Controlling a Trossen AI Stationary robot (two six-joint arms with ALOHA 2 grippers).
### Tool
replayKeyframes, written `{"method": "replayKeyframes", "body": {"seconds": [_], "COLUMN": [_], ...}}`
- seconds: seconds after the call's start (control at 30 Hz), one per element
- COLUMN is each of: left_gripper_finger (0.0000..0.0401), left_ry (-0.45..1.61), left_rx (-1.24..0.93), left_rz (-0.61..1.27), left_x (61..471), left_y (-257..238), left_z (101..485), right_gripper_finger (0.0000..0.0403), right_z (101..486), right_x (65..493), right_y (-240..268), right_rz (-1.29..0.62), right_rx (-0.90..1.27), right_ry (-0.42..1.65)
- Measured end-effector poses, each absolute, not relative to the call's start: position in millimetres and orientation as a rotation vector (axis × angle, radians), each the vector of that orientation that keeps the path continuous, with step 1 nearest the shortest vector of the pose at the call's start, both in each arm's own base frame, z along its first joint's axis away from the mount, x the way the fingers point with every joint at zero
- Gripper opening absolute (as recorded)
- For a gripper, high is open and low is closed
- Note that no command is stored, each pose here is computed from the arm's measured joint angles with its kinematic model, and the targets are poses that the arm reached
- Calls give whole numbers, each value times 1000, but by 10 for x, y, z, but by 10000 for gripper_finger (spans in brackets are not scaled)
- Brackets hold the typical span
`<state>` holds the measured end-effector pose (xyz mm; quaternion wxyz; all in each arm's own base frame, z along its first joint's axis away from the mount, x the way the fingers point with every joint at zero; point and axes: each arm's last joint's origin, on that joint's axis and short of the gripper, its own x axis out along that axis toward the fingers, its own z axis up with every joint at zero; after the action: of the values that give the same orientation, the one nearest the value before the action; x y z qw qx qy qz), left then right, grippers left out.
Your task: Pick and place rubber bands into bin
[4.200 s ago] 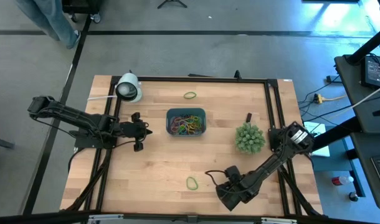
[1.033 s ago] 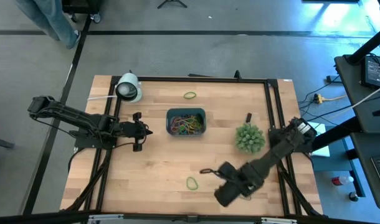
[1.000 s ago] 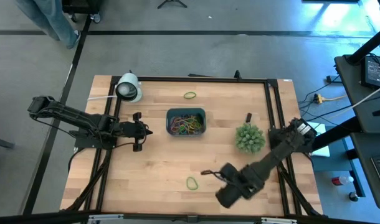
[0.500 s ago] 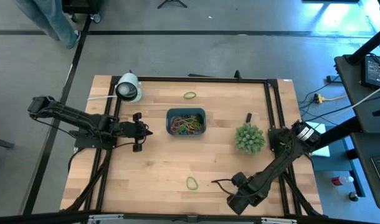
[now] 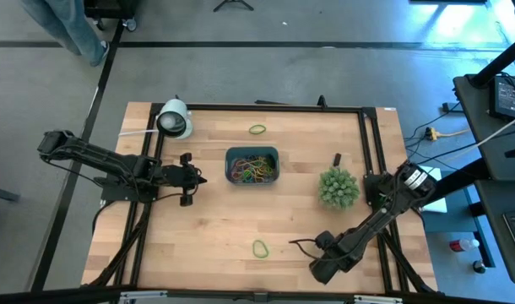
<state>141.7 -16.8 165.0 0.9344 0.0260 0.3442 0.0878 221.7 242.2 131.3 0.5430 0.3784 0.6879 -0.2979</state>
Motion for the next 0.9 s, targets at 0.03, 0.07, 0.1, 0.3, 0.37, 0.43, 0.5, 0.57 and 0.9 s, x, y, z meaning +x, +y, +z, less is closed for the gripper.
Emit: {"method": "replayKeyframes", "body": {"seconds": [0.03, 0.07, 0.1, 0.3, 0.37, 0.43, 0.5, 0.57, 0.9], "left_gripper_finger": [3, 2, 1, 3, 2, 1, 1, 3, 3], "left_ry": [704, 704, 704, 705, 707, 708, 708, 707, 706], "left_rx": [53, 53, 53, 50, 46, 44, 44, 44, 61], "left_rz": [180, 180, 180, 171, 162, 157, 156, 156, 149], "left_x": [1417, 1417, 1417, 1417, 1417, 1417, 1417, 1417, 1419], "left_y": [-167, -167, -168, -170, -173, -175, -175, -175, -175], "left_z": [1649, 1649, 1650, 1649, 1648, 1648, 1648, 1648, 1650], "right_gripper_finger": [121, 109, 96, 10, 10, 6, 3, 3, 1], "right_z": [1286, 1255, 1232, 1227, 1277, 1359, 1494, 1657, 2378], "right_x": [2207, 2195, 2184, 2193, 2236, 2307, 2423, 2548, 3155], "right_y": [2411, 2396, 2385, 2384, 2396, 2406, 2415, 2394, 2067], "right_rz": [-700, -695, -693, -627, -620, -612, -575, -536, -452], "right_rx": [904, 910, 912, 873, 856, 824, 809, 821, 722], "right_ry": [1634, 1634, 1636, 1670, 1680, 1687, 1673, 1653, 1385]}}
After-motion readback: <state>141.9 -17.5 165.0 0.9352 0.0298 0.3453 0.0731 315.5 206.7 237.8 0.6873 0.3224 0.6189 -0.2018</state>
